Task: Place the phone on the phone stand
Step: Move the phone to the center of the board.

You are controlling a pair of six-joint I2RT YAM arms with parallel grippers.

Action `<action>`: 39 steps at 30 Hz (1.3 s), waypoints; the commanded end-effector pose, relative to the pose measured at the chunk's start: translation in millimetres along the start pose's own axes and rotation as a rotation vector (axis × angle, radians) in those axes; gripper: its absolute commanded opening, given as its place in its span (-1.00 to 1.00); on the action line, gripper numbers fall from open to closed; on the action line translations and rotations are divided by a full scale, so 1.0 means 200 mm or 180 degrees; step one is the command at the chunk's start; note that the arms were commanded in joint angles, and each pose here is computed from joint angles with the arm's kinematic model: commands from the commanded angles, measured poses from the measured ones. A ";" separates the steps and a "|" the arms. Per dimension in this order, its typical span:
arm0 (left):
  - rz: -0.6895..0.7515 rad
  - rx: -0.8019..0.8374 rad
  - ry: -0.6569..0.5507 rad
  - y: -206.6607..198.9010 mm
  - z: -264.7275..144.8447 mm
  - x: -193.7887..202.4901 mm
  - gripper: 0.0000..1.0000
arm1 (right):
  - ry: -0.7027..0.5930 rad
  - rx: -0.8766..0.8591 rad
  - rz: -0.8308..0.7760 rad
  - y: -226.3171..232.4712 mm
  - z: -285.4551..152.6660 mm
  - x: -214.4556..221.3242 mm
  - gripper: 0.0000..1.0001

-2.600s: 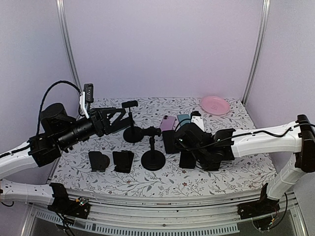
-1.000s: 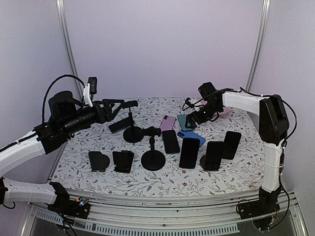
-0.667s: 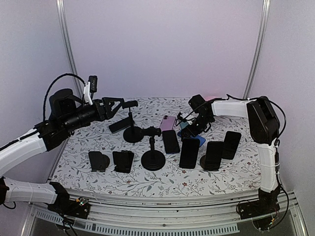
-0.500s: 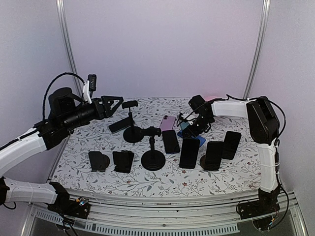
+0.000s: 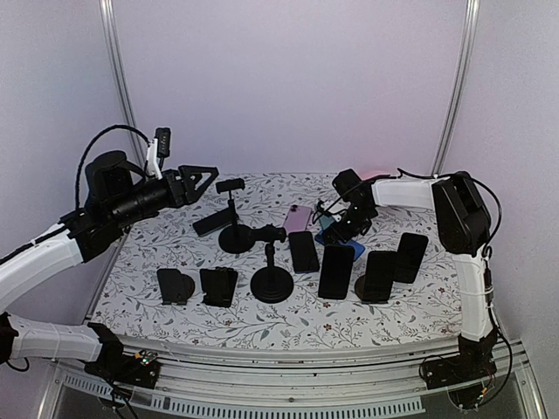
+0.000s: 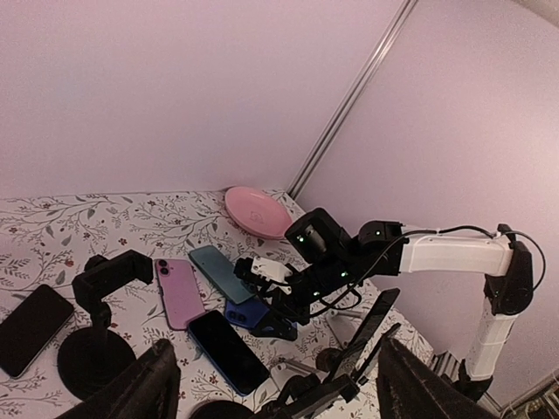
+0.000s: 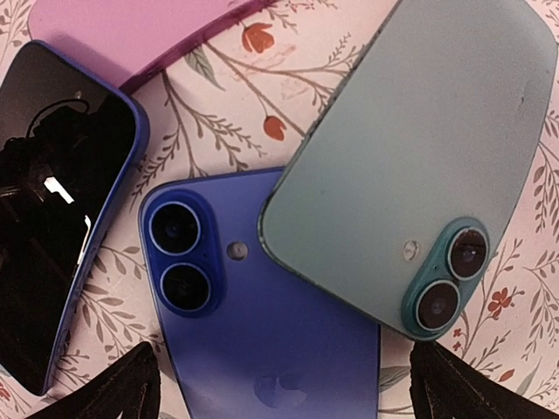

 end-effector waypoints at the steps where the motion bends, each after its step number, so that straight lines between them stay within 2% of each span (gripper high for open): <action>1: 0.0008 0.0016 -0.0105 0.00 0.00 -0.09 0.55 | 0.0130 0.0169 0.0011 -0.04 0.09 0.03 0.94; 6: 0.0011 0.0011 -0.0118 0.00 0.00 -0.10 0.55 | -0.0016 0.0425 0.0442 -0.25 0.05 -0.09 0.55; 11: 0.0002 0.0005 -0.0111 0.00 0.00 -0.10 0.55 | -0.0034 0.0654 0.0760 -0.42 0.05 -0.14 0.49; 13: 0.0001 0.0005 -0.0119 0.00 0.00 -0.11 0.55 | -0.0092 0.0665 0.0873 -0.46 0.03 -0.17 0.51; 18: -0.0008 0.0020 -0.0123 0.00 0.00 -0.11 0.55 | -0.0156 0.0385 0.0905 -0.40 -0.01 -0.20 0.82; 22: -0.0010 0.0012 -0.0118 0.00 -0.01 -0.11 0.55 | -0.0237 0.0381 0.0854 -0.39 -0.10 -0.21 0.99; 31: -0.0014 0.0033 -0.0124 -0.01 -0.01 -0.12 0.55 | -0.0215 0.0225 0.0843 -0.48 -0.07 -0.13 0.98; 37: -0.0003 0.0029 -0.0132 -0.01 -0.02 -0.12 0.55 | -0.0104 0.0137 0.0723 -0.45 0.00 -0.08 0.99; 39: -0.0007 0.0033 -0.0142 -0.01 -0.02 -0.12 0.55 | -0.0049 0.0123 0.0665 -0.42 0.02 -0.06 0.92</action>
Point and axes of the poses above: each gripper's point midway between its finger pads, its own z axis out along the fingers, its own y axis along the line the jaws close on, x = y × z, the point moved 1 cm from there along -z, back along the fingers, and after that the axes turned 13 degrees about z, right-handed, at the moved point
